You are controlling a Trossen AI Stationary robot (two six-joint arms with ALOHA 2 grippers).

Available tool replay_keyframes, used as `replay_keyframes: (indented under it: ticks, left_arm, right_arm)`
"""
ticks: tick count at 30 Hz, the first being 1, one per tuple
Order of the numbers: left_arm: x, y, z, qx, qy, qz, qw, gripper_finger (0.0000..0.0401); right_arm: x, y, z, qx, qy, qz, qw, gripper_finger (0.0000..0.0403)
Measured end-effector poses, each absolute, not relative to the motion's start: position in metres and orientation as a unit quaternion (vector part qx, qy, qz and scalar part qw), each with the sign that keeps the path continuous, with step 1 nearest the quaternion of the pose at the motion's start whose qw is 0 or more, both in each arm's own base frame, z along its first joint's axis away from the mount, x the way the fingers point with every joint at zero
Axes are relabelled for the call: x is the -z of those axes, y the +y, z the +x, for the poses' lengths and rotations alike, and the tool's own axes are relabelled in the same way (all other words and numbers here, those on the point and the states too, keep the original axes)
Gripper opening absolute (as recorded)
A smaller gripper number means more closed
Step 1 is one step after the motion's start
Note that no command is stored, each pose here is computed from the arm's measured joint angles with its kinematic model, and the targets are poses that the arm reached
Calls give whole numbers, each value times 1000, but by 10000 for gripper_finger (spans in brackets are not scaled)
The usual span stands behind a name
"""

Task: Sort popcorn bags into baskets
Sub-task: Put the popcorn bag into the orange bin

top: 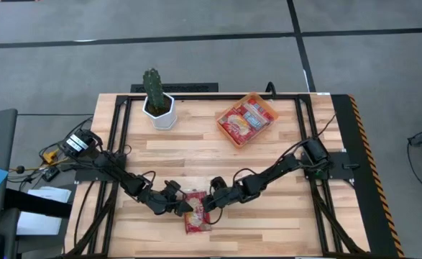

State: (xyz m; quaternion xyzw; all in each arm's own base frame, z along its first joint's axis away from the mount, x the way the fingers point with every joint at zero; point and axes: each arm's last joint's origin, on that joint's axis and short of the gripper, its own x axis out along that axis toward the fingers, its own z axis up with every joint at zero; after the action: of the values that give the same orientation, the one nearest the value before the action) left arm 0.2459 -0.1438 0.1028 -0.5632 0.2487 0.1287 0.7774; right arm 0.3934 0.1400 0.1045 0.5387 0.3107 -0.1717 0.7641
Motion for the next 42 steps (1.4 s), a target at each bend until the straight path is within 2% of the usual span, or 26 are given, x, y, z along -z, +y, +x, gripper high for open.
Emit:
replay_keyframes:
  ticks: [8, 11, 14, 16, 21, 27, 42]
  left_arm:
    - [-108, -148, 254, -127, 257, -526, 801, 280]
    - [-109, -148, 255, -124, 256, -523, 804, 280]
    - [-109, -149, 255, -124, 256, -524, 803, 280]
    - [-109, -149, 255, -123, 255, -526, 802, 280]
    - [-111, -149, 256, -120, 252, -533, 799, 280]
    - [-119, -148, 256, -108, 245, -534, 802, 280]
    - [-166, -110, 283, -77, 158, -540, 823, 280]
  right_arm:
    - [-108, 145, 411, 167, 331, 525, 766, 128]
    - [-108, 145, 411, 173, 340, 519, 765, 91]
    - [-112, 145, 409, 168, 349, 500, 774, 30]
    - [-113, 144, 409, 165, 350, 496, 777, 12]
    - [-114, 144, 409, 164, 348, 498, 777, 6]
    - [-148, 132, 399, 166, 363, 459, 794, 4]
    - [-250, 30, 356, 212, 379, 335, 836, 3]
